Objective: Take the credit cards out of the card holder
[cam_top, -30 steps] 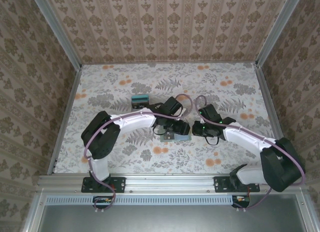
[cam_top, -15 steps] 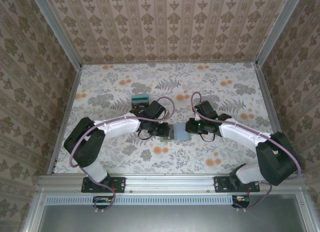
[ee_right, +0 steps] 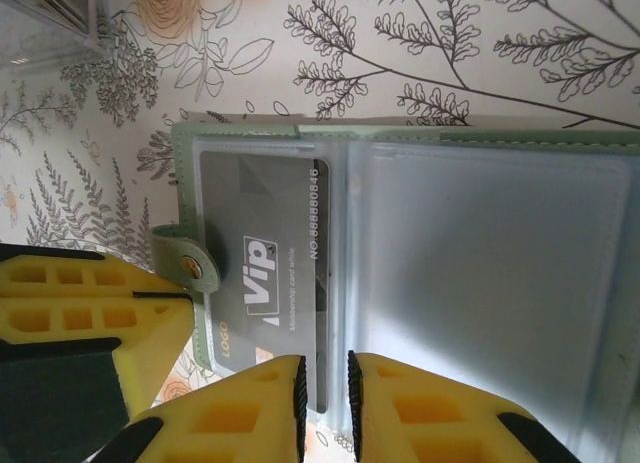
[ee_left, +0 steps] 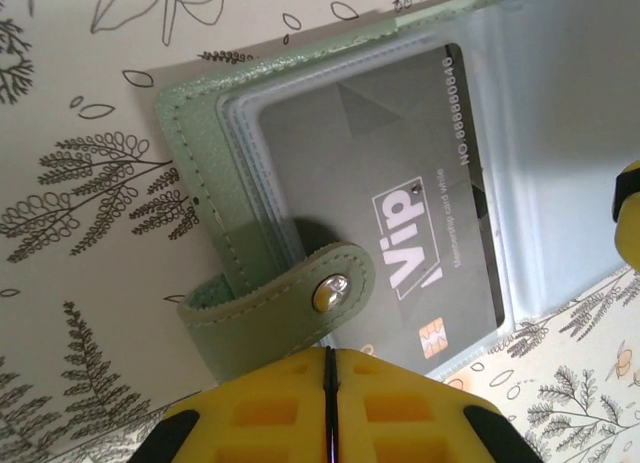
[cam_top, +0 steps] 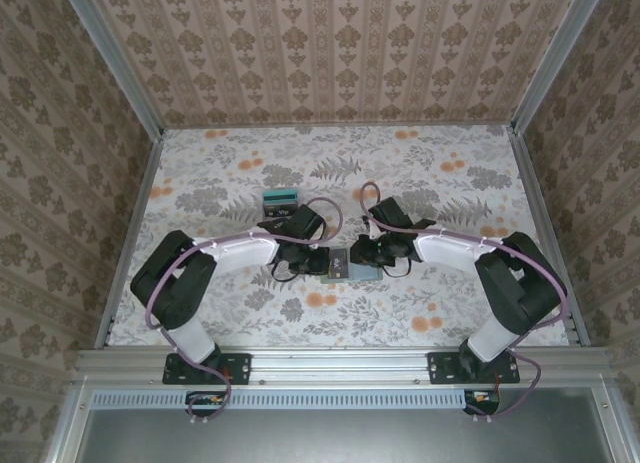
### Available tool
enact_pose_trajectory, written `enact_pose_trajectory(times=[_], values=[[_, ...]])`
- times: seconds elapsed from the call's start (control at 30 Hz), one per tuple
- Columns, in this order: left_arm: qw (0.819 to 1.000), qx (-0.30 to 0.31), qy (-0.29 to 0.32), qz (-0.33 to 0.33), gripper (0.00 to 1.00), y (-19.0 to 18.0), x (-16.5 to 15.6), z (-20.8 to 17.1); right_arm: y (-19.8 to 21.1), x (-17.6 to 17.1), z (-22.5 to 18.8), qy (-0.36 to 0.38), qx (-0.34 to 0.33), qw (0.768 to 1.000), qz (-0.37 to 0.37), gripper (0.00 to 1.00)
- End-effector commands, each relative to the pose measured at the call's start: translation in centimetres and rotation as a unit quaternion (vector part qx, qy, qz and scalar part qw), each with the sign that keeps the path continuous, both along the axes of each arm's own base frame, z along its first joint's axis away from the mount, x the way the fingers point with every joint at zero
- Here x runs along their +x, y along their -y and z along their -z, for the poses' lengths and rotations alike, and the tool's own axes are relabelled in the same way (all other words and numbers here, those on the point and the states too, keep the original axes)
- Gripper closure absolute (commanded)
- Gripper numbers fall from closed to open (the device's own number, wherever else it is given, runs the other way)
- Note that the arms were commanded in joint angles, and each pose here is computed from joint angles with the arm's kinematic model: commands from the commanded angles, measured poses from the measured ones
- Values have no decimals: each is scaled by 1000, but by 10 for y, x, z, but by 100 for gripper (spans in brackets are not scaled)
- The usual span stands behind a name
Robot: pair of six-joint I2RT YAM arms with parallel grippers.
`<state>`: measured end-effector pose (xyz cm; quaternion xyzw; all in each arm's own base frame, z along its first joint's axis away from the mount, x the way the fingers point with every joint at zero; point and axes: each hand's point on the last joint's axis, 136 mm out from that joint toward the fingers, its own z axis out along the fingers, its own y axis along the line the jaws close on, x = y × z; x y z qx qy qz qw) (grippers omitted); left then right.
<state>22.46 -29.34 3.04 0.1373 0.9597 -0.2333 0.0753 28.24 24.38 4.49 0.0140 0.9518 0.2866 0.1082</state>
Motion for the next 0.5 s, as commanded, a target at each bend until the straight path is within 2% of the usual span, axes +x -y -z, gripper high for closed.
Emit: enact_pose_trajectory(times=[0.0, 0.47], values=[[1000, 2, -5, -9, 90, 0, 2, 4, -14, 2, -3, -9, 22, 1000, -6, 78], [1000, 18, -22, -11, 90, -3, -7, 17, -14, -1, 19, -45, -4, 999, -3, 80]])
